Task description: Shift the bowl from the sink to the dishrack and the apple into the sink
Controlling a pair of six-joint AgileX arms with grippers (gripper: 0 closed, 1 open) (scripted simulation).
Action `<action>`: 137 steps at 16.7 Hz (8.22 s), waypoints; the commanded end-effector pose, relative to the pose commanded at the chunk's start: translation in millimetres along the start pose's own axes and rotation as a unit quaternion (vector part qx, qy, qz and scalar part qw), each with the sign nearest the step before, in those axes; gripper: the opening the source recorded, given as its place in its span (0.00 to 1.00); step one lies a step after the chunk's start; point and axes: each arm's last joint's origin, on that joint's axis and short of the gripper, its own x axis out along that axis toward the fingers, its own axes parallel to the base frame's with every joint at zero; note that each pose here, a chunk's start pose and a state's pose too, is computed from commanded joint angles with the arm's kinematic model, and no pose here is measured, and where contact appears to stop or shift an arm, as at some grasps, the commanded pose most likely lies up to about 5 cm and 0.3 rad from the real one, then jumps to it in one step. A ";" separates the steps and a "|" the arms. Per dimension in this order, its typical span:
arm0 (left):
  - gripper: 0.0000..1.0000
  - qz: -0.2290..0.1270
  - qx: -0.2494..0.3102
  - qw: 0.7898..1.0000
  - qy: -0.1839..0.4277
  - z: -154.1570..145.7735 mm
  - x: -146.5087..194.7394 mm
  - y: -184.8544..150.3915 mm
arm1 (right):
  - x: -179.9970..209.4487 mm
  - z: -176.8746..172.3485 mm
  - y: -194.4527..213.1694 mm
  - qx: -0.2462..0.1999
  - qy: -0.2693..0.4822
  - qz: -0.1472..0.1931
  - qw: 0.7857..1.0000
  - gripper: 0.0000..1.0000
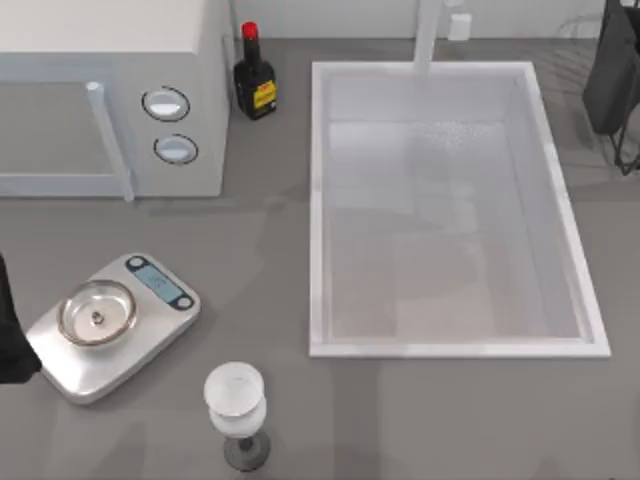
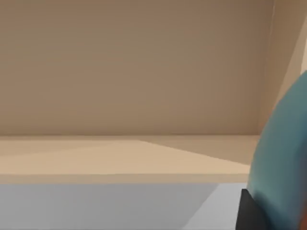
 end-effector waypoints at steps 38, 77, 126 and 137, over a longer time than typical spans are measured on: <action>1.00 0.000 0.000 1.000 0.000 0.0 0.0 0.0 | 100.0 -200.0 0.0 0.000 0.000 0.000 1.000 0.90; 1.00 0.000 0.000 1.000 0.000 0.0 0.0 0.0 | -173.9 -258.4 103.7 0.000 0.000 0.005 1.000 1.00; 1.00 0.000 0.000 1.000 0.000 0.0 0.0 0.0 | -71.4 -220.7 24.5 -0.005 0.694 -0.004 0.720 1.00; 1.00 0.000 0.000 1.000 0.000 0.0 0.0 0.0 | -66.7 -242.3 19.2 0.004 0.717 0.004 0.697 1.00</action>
